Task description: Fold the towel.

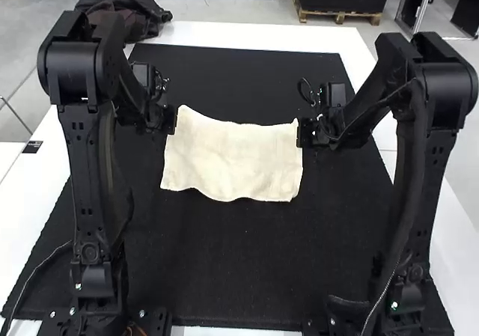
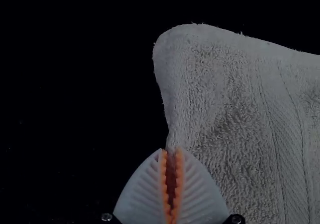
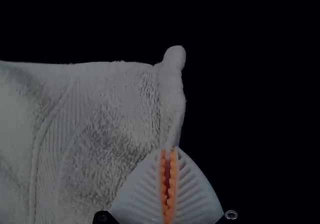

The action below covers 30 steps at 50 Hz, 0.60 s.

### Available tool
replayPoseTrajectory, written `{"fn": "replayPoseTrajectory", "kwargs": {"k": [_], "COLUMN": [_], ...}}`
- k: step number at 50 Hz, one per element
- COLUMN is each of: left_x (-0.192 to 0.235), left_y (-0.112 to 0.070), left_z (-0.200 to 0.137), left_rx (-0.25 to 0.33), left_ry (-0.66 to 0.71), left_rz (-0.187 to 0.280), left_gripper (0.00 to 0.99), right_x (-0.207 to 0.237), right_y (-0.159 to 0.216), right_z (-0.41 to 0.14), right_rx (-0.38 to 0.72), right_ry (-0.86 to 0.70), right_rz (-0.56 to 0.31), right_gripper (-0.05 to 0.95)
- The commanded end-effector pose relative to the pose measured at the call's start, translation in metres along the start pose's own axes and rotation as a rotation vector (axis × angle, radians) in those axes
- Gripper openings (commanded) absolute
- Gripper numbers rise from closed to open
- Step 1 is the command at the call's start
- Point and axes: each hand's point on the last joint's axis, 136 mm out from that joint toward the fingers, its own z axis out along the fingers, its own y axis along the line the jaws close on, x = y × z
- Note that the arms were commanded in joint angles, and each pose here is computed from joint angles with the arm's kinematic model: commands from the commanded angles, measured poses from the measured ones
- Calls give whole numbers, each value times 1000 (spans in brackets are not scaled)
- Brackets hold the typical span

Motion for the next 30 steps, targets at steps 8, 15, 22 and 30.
{"fn": "replayPoseTrajectory", "kwargs": {"k": [8,15,22,30], "left_x": [-10,-13,-14,-15], "left_y": [-5,-7,-12,-8], "left_z": [-23,-35,-48,-64], "left_rx": [27,34,45,30], "left_ry": [-21,-20,-15,-28], "left_rz": [-1,3,10,15], "left_gripper": [21,23,21,23], "right_x": [-21,-21,-25,-29], "right_y": [1,5,10,16], "right_z": [-25,-36,-48,-60], "right_rx": [-11,-27,-45,-66], "right_ry": [-53,-47,-50,-46], "right_rz": [16,16,15,28], "right_gripper": [-25,-25,-25,-25]}}
